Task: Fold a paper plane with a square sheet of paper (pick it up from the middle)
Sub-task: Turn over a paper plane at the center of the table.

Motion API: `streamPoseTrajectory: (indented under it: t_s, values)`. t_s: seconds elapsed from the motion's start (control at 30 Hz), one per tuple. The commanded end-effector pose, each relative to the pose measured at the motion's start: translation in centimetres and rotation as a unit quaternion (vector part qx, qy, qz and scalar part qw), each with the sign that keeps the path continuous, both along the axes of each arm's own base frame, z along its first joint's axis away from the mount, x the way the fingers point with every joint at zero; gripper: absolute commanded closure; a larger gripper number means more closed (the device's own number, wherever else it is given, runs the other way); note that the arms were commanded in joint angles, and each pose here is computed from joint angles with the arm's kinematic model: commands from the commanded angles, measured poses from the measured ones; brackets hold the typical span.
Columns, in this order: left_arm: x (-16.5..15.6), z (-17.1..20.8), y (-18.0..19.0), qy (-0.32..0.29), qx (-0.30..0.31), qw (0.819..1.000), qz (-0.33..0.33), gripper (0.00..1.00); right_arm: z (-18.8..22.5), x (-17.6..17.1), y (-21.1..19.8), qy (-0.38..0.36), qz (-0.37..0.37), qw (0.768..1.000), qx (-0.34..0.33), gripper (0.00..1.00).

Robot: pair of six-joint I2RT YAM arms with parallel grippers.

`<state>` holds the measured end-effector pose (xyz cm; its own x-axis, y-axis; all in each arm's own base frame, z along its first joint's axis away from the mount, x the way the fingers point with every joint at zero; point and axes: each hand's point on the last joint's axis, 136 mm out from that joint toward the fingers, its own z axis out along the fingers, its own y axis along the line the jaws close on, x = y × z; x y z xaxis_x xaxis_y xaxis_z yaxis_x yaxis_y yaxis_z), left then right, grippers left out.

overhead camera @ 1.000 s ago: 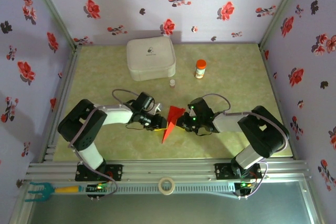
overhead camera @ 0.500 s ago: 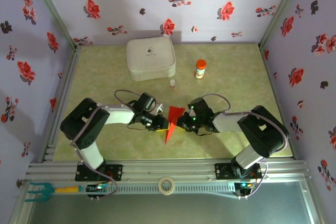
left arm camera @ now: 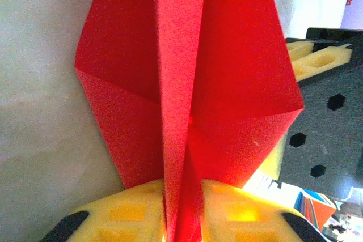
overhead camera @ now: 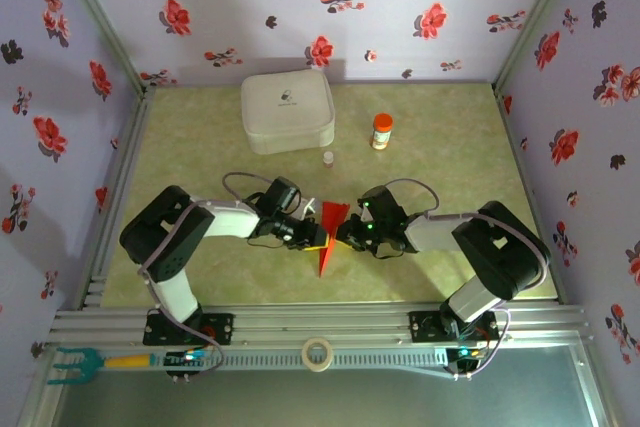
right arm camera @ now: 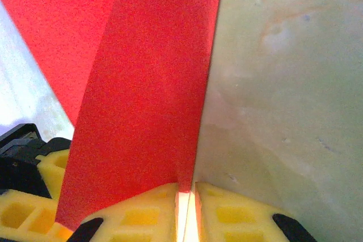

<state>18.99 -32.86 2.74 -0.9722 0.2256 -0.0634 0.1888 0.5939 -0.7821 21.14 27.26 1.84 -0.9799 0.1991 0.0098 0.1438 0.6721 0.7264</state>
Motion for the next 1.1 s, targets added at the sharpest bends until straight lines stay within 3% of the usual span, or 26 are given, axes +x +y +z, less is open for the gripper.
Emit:
streamPoseTrajectory:
  t_s: [0.0, 0.27, 0.43, 0.53, 0.73, 1.07]
  values:
    - [-0.7, -0.3, -0.2, 0.012, -0.006, 1.0, -0.009, 0.82, -1.5, -0.6, -0.1, 0.013, 0.0, 1.0, -0.012, 0.84]
    - [-0.1, 1.4, 0.9, -0.046, 0.038, 0.998, 0.015, 0.94, -0.1, -0.2, -1.2, -0.016, -0.013, 0.999, -0.036, 0.83]
    - [1.3, 2.4, 5.1, -0.118, 0.174, 0.975, 0.073, 0.96, 0.8, 0.0, -2.7, -0.037, -0.028, 0.997, -0.067, 0.83]
    - [1.4, 3.5, 6.6, -0.15, 0.223, 0.959, 0.083, 0.97, 1.1, 0.0, -3.2, -0.045, -0.035, 0.996, -0.072, 0.83]
    - [1.2, 3.2, 8.2, -0.165, 0.297, 0.937, 0.074, 0.97, 1.3, 0.2, -2.9, -0.047, -0.044, 0.996, -0.058, 0.83]
    - [0.6, 1.4, 7.2, -0.152, 0.331, 0.93, 0.048, 0.96, 2.1, 0.5, -2.6, -0.054, -0.047, 0.996, -0.045, 0.82]
